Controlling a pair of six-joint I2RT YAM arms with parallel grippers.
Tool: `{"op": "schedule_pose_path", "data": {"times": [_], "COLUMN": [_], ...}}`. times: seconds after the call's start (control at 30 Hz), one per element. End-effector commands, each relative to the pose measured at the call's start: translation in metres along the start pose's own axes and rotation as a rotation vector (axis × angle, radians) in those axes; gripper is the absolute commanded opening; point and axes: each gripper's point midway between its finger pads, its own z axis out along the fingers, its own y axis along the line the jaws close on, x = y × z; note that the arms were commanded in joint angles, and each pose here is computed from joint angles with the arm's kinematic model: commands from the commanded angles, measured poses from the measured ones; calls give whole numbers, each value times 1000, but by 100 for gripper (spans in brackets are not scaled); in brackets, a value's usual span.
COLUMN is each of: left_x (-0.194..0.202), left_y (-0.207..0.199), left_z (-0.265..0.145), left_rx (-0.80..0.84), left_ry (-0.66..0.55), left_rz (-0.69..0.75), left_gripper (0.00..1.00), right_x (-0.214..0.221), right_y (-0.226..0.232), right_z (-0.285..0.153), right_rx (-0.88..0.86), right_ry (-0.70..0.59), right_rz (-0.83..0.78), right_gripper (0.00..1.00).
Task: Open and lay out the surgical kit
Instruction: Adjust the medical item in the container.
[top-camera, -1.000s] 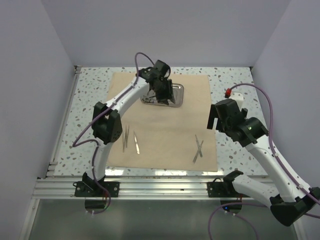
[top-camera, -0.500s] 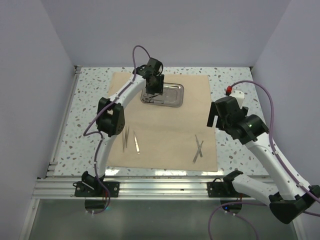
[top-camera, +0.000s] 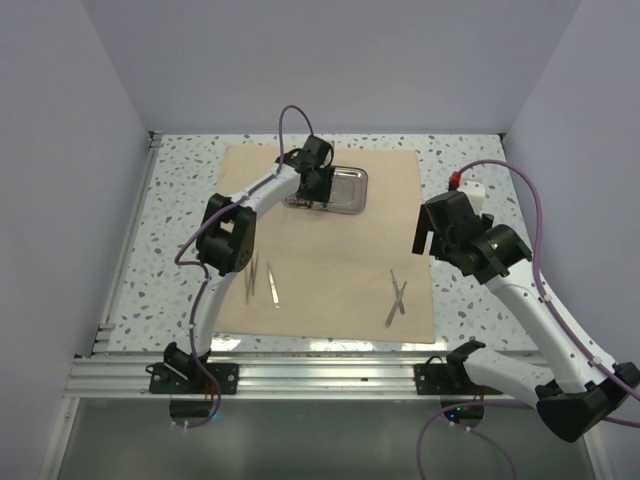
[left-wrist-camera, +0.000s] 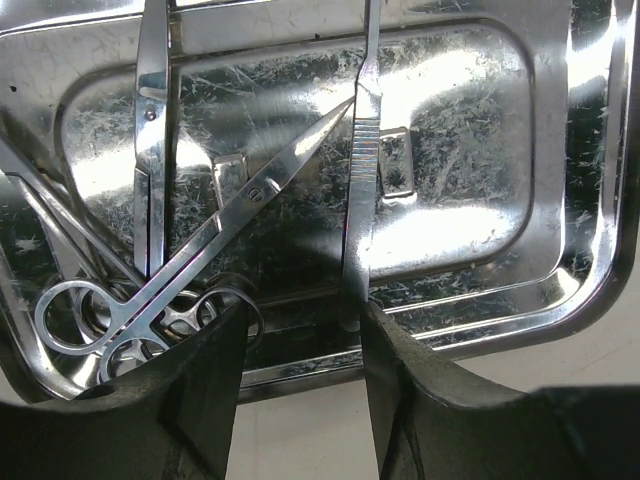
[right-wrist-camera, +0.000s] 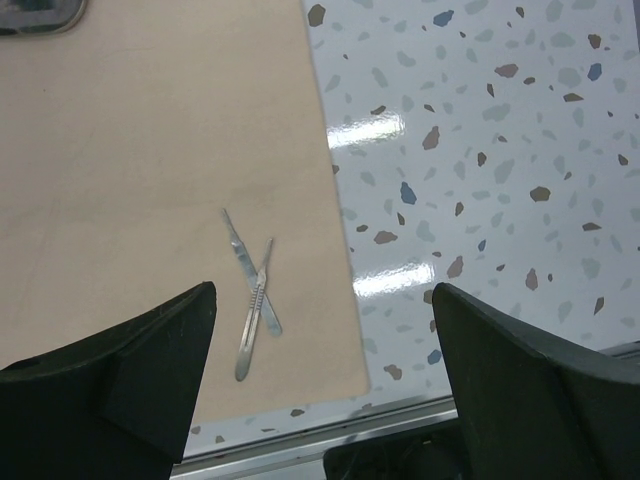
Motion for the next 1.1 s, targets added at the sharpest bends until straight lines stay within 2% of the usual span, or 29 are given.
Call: {"op": "schedule_pose_path", "data": {"times": [0.0, 0.23, 0.47, 0.57, 0.7, 0.87, 0.97, 1.07], "left_x": [-30, -28, -34, -43, -59, -75, -83, -85], "left_y": [-7, -14, -37, -39, -14, 4, 1, -16], "left_z": [-15, -7, -13, -26, -50, -73, -77, -71], "left_rx": [32, 52, 48, -16, -205, -313, -298, -203], "left_ry": [-113, -112, -154, -196, -270, -330, -358, -355], "left_rz": [9, -2, 54, 63, 30, 21, 36, 63], "left_gripper": [52, 52, 52, 52, 52, 52, 52, 52], "right_x": [-4, 2, 4, 3, 2, 1, 3, 4], "right_y": [-3, -7, -14, -15, -15, -14, -12, -12], "right_z": [-5, -7, -9, -10, -10, -8, -6, -6], "right_rx": [15, 25, 47, 48, 52, 47, 39, 37], "right_ry": [-1, 18, 18, 15, 14, 12, 16, 16], "right_rz": [31, 37, 23, 13, -3, -15, -15, -12], "right_gripper": [93, 93, 93, 93, 93, 93, 93, 93]}}
